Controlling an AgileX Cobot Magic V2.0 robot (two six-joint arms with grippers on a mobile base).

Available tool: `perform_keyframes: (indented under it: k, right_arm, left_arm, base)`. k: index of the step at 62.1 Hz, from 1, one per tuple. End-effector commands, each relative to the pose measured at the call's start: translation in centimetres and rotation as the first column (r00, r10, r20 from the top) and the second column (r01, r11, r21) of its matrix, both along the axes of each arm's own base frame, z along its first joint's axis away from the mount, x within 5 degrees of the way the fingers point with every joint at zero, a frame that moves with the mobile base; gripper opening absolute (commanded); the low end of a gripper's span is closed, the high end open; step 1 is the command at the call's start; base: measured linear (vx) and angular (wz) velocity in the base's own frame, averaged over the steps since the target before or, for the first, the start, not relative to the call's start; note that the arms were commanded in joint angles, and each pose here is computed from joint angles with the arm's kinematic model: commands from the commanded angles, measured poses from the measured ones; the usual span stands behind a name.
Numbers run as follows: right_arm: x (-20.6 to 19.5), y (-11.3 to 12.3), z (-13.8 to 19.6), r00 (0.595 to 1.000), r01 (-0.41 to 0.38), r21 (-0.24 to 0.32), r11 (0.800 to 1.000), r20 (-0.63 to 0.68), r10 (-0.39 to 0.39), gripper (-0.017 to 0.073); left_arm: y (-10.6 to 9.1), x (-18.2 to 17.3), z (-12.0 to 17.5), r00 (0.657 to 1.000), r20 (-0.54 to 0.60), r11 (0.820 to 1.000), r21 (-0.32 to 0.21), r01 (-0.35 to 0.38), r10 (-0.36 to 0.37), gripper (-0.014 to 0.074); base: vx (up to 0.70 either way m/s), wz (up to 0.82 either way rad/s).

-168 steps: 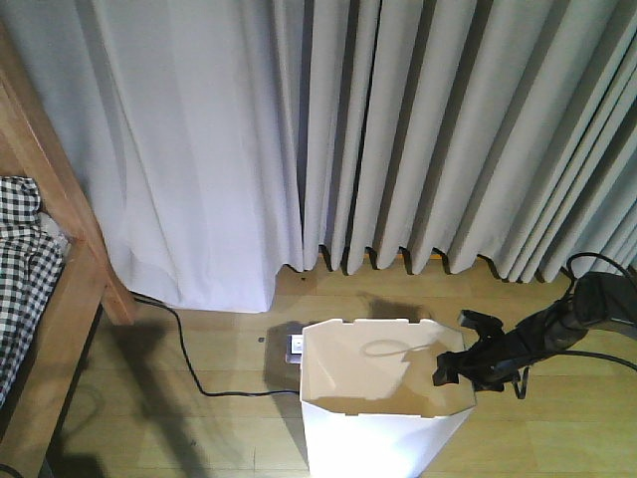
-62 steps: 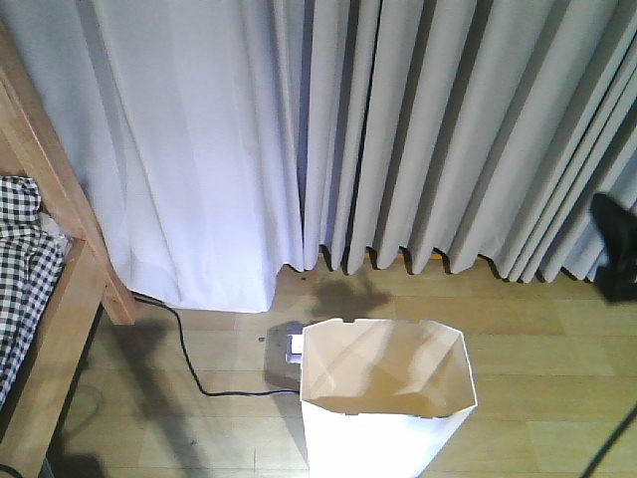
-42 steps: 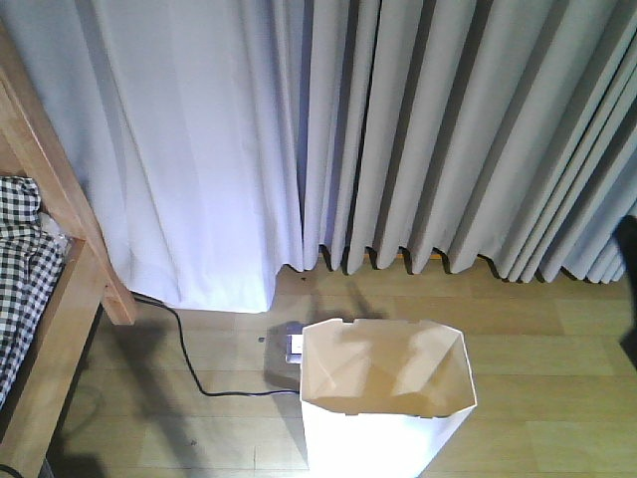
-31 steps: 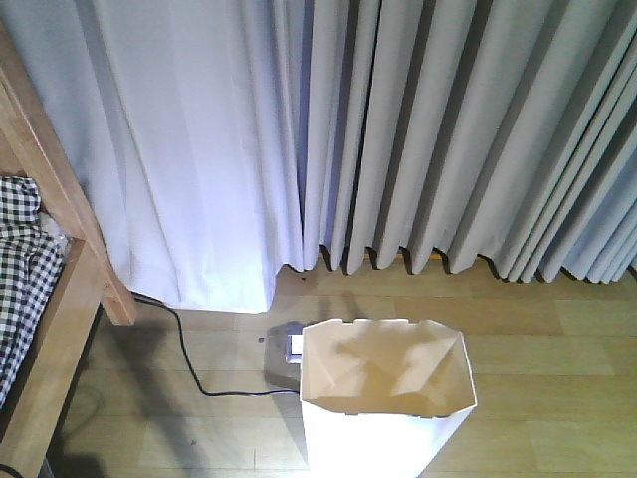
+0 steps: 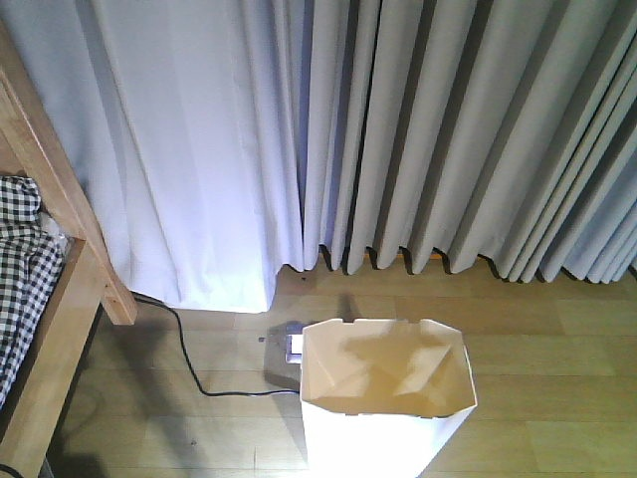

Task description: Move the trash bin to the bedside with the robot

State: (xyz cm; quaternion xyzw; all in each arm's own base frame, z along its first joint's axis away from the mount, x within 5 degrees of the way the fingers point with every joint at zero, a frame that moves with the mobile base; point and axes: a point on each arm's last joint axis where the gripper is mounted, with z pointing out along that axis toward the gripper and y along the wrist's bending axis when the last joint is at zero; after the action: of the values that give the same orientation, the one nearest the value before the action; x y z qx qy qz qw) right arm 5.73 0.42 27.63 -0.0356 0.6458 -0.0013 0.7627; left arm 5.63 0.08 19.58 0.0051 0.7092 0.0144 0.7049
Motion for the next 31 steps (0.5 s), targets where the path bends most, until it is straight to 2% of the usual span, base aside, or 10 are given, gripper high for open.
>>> perform_keyframes:
  k: [1,15,21,22,31]
  right_arm:
    - [-0.1,-0.2,0.9,0.999,0.026,0.007,1.0,0.024,-0.026,-0.0008]
    - [0.0,-0.2,0.6,1.0,0.027,0.002,1.0,0.015,-0.027,-0.0008]
    - [0.1,0.0,0.0,1.0,0.005,-0.038,0.999,-0.01,-0.005,-0.0008]
    - [0.1,0.1,0.0,1.0,0.003,-0.061,0.998,-0.013,-0.004,-0.0008]
    - [0.2,0.0,-0.3,0.999,0.006,-0.065,0.998,-0.043,-0.009,-0.0008]
  left_arm:
    - [-0.1,0.0,0.3,0.998,0.07,1.0,-0.022,0.01,-0.008,-0.0006]
    - [-0.1,0.0,0.3,0.998,0.07,1.0,-0.022,0.01,-0.008,-0.0006]
    - [-0.1,0.0,0.3,0.998,0.07,1.0,-0.022,0.01,-0.008,-0.0006]
    - [-0.1,0.0,0.3,0.998,0.07,1.0,-0.022,0.01,-0.008,-0.0006]
    - [-0.1,0.0,0.3,0.998,0.07,1.0,-0.022,0.01,-0.008,-0.0006]
  base:
    - [0.0,0.0]
    - [0.0,0.0]
    - [0.0,0.0]
    - [0.0,0.0]
    - [0.0,0.0]
